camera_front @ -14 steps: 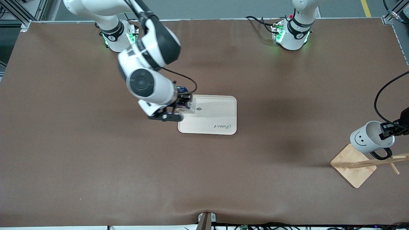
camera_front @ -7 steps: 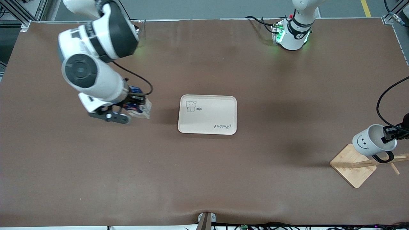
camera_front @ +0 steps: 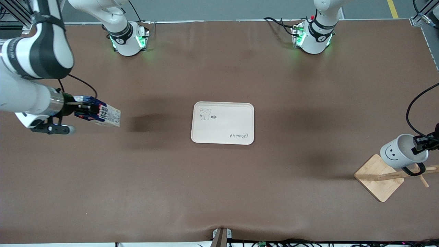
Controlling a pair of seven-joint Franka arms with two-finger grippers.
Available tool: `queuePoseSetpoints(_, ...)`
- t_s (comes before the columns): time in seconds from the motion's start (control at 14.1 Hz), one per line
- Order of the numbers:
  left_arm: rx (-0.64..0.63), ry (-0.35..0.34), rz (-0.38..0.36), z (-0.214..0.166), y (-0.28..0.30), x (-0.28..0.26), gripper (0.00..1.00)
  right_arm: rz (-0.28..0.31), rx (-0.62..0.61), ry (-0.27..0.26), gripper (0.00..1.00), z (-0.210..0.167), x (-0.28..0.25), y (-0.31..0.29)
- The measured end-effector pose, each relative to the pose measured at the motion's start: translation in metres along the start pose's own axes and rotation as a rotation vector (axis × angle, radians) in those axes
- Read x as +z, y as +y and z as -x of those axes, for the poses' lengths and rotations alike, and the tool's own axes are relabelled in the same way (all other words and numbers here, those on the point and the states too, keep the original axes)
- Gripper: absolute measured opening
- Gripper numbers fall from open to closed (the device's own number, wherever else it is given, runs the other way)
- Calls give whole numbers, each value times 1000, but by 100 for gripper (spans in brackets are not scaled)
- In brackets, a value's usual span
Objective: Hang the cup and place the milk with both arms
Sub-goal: 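Hang the mug on the stand peg while the right gripper lowers the milk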
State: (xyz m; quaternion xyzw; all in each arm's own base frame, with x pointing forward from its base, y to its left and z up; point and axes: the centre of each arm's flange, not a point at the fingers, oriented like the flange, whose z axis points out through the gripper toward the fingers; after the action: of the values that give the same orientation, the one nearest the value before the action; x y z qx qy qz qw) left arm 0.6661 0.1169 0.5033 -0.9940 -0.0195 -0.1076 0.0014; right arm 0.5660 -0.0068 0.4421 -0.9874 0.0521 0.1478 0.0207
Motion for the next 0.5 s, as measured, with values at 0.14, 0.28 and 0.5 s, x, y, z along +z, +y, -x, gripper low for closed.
queuePoseSetpoints(0.14, -8, 0, -2, 1, -5, 0, 7, -4, 12, -5, 69, -3, 30, 38)
queuePoseSetpoints(0.28, -21, 0, -5, 2, -14, 0, 7, 2, 33, 4, 69, -4, 67, 66)
queuePoseSetpoints(0.5, -38, -2, -8, 4, -26, 0, 7, 4, 57, 5, 69, 0, 102, 83)
